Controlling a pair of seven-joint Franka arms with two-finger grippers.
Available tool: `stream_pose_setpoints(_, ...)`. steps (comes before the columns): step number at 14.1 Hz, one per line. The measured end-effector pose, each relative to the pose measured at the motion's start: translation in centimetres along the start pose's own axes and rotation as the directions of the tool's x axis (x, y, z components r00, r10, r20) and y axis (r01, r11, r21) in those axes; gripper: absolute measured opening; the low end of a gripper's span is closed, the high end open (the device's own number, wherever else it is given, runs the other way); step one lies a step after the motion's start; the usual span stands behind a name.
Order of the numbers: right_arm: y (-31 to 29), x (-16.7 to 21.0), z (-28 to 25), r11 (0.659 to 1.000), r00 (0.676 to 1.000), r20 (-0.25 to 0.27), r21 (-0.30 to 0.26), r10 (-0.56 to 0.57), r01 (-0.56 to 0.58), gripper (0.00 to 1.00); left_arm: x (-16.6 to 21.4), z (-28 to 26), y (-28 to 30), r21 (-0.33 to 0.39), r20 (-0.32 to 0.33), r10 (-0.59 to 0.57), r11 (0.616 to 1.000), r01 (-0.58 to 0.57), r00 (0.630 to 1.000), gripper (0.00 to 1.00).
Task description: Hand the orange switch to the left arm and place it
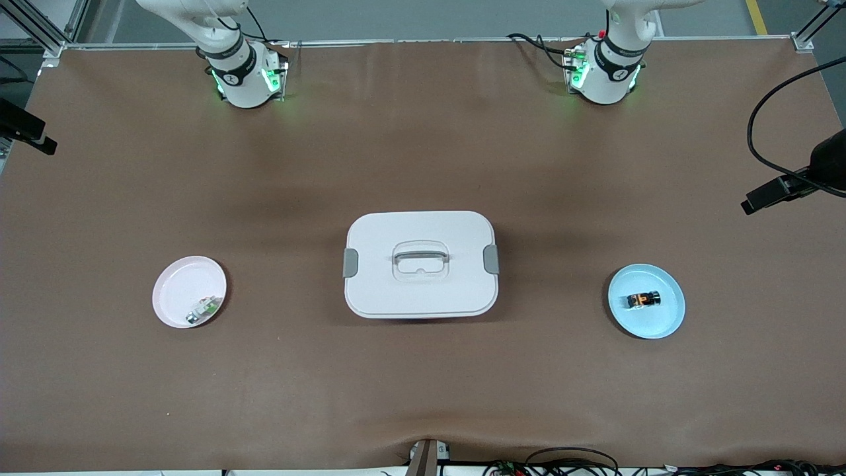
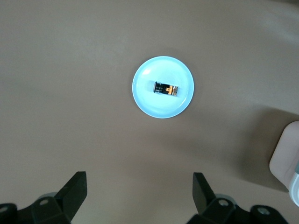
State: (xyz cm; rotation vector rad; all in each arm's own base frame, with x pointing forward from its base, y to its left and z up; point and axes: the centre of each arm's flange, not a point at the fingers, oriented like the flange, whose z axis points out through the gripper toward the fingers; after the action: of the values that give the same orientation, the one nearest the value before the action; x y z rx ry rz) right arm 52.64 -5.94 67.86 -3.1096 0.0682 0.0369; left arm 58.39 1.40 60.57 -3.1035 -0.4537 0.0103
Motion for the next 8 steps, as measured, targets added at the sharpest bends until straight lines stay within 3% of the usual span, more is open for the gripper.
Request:
stream_pose_setpoints(4,-0.1,0.0,0.0,1.000,1.000,0.001,0.001,-0.002,0.002,1.00,0.0,-1.4,1.3,-0.007,-0.032,0.144,0.990,-0.144,0.989,1.00)
stream_pose_setpoints(8,-0.1,0.0,0.0,1.000,1.000,0.001,0.001,-0.002,0.002,1.00,0.2,-1.3,1.5,-0.008,-0.032,0.159,0.987,-0.159,0.987,1.00)
